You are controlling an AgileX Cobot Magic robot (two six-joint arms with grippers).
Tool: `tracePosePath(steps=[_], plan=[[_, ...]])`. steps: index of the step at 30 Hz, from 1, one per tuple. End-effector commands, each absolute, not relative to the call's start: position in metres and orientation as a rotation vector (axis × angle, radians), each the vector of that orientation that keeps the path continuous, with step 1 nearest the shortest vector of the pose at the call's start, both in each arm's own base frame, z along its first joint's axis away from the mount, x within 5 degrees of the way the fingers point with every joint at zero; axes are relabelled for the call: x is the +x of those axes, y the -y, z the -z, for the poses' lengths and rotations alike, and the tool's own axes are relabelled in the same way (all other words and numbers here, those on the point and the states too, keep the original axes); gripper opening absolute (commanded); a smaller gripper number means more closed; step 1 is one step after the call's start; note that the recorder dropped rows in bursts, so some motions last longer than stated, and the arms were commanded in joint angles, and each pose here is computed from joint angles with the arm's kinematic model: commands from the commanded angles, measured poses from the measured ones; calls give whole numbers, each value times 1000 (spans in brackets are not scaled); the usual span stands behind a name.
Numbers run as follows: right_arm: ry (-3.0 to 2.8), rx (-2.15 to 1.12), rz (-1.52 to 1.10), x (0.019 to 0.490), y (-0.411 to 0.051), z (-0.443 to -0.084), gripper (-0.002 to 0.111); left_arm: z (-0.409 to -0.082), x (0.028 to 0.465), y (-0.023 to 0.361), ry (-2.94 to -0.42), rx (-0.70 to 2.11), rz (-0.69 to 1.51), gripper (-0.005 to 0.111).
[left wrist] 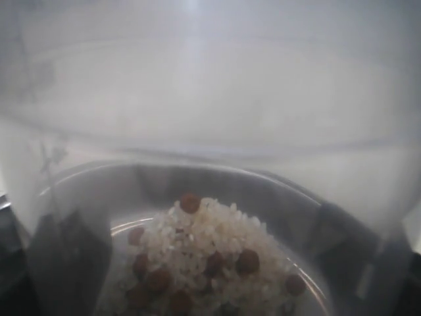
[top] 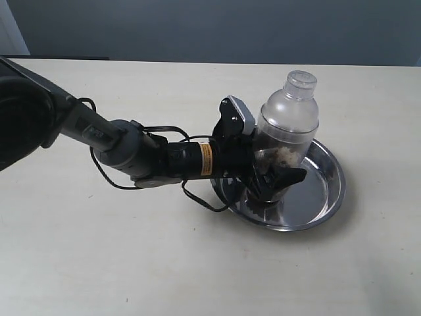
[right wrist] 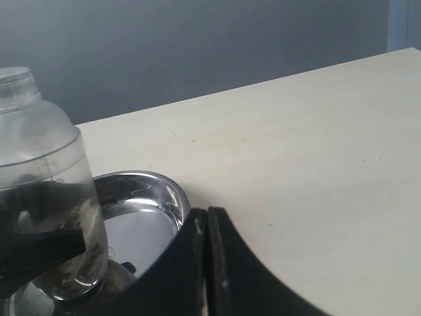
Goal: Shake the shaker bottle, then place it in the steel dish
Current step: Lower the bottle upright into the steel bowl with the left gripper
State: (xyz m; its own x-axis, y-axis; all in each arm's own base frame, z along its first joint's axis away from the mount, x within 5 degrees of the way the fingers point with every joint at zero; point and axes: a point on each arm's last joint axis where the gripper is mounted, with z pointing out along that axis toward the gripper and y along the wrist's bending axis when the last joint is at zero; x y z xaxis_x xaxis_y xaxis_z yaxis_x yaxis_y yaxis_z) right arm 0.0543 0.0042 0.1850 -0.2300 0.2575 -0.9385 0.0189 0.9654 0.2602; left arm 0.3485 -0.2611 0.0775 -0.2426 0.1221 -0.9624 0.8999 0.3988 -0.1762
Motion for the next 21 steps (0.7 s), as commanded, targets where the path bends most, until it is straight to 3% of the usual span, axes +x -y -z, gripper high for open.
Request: tracePosePath(steps=[1,21], plan=[[-1780,198,-221,54,-4,-186,-1,-60,341,260,-1741,978,947,70],[-1780,198,-221,54,-4,-186,-1,-66,345,252,-1675,952,1017,72]])
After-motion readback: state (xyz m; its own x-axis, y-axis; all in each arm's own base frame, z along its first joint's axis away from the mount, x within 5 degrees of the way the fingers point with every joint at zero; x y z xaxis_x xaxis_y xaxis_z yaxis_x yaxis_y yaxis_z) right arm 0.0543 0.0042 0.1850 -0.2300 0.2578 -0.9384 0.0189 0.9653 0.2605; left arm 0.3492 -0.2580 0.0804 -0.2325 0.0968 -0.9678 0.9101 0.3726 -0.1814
